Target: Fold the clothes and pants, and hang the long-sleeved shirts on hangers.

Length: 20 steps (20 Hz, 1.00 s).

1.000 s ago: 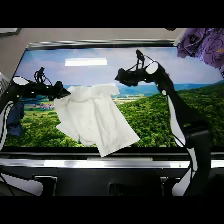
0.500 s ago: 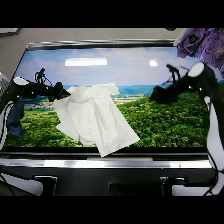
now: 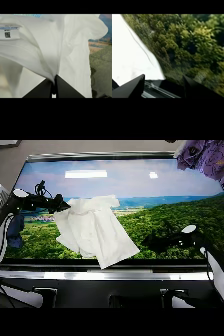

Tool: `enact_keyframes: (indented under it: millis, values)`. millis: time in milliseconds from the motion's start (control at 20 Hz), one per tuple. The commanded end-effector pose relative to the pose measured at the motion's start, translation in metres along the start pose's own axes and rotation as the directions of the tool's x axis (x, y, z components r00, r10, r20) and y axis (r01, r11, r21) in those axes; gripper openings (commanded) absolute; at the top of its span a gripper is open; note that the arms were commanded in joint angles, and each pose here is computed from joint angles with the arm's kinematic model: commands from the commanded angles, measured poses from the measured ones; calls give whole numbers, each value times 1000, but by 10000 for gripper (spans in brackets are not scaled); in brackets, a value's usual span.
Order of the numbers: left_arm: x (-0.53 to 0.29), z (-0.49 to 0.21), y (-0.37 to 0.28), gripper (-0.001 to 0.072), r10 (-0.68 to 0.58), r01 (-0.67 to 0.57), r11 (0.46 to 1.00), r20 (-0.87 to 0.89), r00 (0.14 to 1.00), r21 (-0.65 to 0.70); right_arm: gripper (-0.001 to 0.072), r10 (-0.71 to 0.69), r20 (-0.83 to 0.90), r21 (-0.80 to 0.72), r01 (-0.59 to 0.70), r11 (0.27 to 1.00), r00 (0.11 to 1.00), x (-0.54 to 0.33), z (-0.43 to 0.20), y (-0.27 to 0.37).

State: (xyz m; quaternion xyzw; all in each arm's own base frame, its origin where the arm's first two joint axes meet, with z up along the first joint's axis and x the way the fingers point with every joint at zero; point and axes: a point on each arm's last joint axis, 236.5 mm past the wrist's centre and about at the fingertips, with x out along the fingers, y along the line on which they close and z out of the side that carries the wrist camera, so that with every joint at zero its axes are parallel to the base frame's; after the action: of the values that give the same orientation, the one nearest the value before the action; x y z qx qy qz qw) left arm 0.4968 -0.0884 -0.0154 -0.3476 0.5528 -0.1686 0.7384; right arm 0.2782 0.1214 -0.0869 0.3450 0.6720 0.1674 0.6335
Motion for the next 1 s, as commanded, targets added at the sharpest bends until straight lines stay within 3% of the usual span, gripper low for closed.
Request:
enact_keyframes:
  millis: [0, 250, 450, 500, 600, 650, 800, 950]
  values:
    - [0, -1, 0, 17, 0, 0, 1000, -6, 1000, -5, 546, 65, 85, 47, -69, 996, 994, 11, 7, 3]
    - [0, -1, 1, 17, 0, 0, 1000, -5, 1000, -5, 546, 87, 67, 53, -90, 994, 994, 11, 2, 8]
    - [0, -1, 1, 17, 0, 0, 1000, -5, 1000, -5, 533, 13, -28, -37, -14, 999, 1000, 40, -26, 19]
    - [0, -1, 1, 17, 0, 0, 1000, -6, 1000, -5, 474, -3, -23, -44, 2, 999, 1000, 45, -27, 22]
    - [0, -1, 1, 17, 0, 0, 1000, -7, 1000, -5, 121, 5, 9, -46, -5, 999, 1000, 49, -21, 28]
    - [0, -2, 0, 17, -1, 1, 1000, -10, 1000, -5, 28, 14, 28, -47, -13, 999, 1000, 47, -16, 31]
    - [-13, 7, -16, 16, -17, 16, 999, 9, 1000, 36, 28, -26, 116, -164, 45, 986, 993, 20, 17, 52]
    - [-66, 55, -70, 15, -66, 37, 983, 156, 986, 179, 28, -72, 293, -318, 169, 933, 953, -51, 81, 111]
